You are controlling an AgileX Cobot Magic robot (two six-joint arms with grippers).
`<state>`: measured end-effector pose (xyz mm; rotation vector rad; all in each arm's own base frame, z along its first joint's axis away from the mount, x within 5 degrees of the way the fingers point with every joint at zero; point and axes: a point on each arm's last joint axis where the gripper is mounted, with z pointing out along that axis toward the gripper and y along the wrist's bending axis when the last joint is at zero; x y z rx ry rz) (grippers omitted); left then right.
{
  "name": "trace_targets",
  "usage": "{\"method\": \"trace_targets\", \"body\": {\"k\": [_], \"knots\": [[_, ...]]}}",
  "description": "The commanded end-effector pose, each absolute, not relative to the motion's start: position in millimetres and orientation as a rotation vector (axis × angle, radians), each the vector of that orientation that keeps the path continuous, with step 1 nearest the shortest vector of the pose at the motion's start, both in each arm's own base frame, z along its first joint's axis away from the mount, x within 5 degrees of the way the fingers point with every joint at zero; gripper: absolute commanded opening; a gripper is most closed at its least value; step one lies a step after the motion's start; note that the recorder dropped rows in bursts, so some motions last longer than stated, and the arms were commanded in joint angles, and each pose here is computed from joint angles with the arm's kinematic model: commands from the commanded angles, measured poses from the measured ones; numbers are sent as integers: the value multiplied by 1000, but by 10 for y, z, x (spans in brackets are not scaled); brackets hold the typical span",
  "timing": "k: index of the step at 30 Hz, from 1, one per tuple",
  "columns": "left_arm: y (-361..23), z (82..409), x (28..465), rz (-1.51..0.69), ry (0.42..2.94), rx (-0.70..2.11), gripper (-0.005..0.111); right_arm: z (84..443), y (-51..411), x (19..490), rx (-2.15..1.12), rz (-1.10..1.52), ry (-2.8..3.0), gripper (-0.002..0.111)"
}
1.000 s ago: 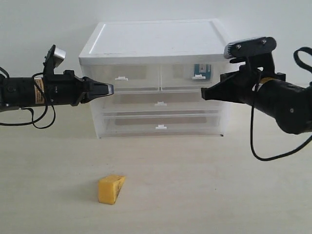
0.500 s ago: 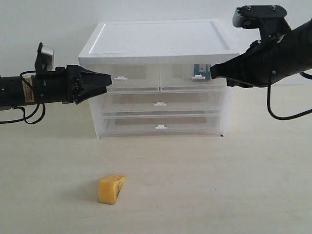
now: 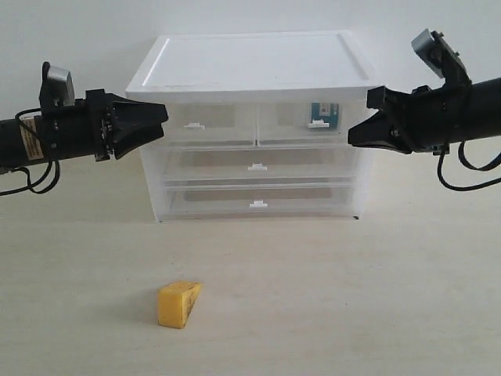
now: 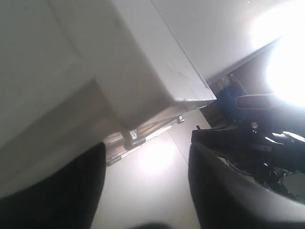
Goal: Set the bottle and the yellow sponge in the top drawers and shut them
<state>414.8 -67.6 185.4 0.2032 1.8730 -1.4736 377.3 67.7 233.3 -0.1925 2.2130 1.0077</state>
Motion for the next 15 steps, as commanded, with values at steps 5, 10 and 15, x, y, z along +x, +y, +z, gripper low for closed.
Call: {"method": "trace_targets", "body": {"k": [5, 10, 15], "knots": [[-685, 1845, 4306, -1319, 1880, 62, 51, 2378, 606, 3854, -271, 867, 2116, 0], [-754, 1840, 4318, -1291, 1878, 64, 51, 2408, 598, 3880, -285, 843, 2070, 0], [-747, 1831, 4337, -1267, 1878, 42, 51, 2478, 619, 3899, -219, 919, 2004, 0]]}}
